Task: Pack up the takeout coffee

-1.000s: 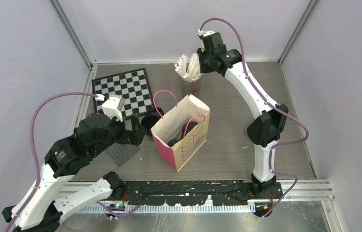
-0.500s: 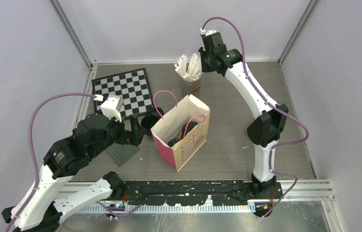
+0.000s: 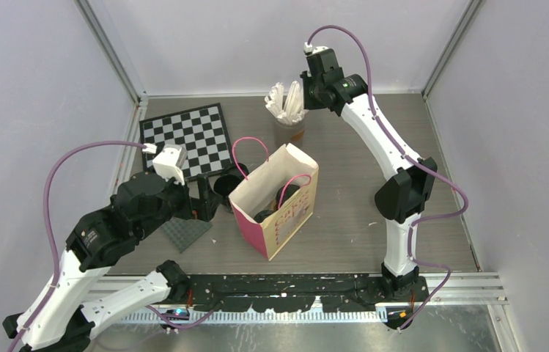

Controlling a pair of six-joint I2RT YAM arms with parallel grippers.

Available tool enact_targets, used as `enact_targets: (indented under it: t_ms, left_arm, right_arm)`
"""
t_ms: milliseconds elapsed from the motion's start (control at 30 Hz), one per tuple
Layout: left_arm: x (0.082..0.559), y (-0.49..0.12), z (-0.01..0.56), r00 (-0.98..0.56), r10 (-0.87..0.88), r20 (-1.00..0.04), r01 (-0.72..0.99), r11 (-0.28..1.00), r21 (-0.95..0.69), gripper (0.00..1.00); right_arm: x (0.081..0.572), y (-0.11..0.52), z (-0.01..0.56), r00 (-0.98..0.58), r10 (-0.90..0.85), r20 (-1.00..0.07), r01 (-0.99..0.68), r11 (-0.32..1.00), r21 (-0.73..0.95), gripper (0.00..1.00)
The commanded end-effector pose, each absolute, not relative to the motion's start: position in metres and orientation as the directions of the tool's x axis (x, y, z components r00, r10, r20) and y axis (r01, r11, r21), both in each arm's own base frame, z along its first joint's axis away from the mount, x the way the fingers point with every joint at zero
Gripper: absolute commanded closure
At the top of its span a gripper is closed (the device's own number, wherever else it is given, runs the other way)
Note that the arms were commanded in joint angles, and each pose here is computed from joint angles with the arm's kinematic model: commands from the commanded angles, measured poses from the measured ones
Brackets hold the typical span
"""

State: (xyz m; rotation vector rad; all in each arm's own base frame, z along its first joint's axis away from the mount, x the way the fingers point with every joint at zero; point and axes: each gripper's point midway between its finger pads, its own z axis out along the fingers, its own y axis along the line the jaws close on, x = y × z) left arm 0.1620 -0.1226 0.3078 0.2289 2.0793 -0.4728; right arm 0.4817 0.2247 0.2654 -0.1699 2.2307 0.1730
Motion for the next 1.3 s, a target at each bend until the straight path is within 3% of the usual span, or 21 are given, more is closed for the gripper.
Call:
enact_targets:
  t_ms: [0,600,667,733,800,1267]
  left_arm:
    - [0.163,-0.123,0.316,-0.502,-0.044,-0.864,0.351,0.902,-0.25,0.0]
    - [0.163,-0.123,0.315,-0.502,-0.038,-0.864,0.351,0.904,-0.244,0.0]
    - [0.164,-0.123,0.314,-0.503,-0.036,-0.863,0.351,0.904,-0.242,0.0]
    - [0.164,-0.123,0.315,-0.502,-0.038,-0.864,0.352,0.904,-0.244,0.0]
    - [0.164,-0.124,0.316,-0.499,-0.037,-0.866,0.354,0.903,-0.243,0.0]
    - [0.165,-0.12,0.317,-0.487,-0.045,-0.872,0.342,0.909,-0.239,0.0]
  right_arm:
    - [0.488,0.236,0.283,-0.58,-0.009,-0.815,-0.187,0.975,0.123,0.76]
    - [0.49,0.235,0.266,-0.619,-0.017,-0.785,-0.15,0.984,0.097,0.77]
    - [0.491,0.235,0.267,-0.617,-0.019,-0.787,-0.153,0.984,0.096,0.82]
    - [0.49,0.234,0.268,-0.615,-0.028,-0.788,-0.158,0.983,0.089,0.94]
    - [0.489,0.232,0.275,-0.604,-0.034,-0.796,-0.162,0.983,0.081,1.0]
    - [0.422,0.191,0.382,-0.506,-0.06,-0.86,-0.202,0.978,0.051,1.0]
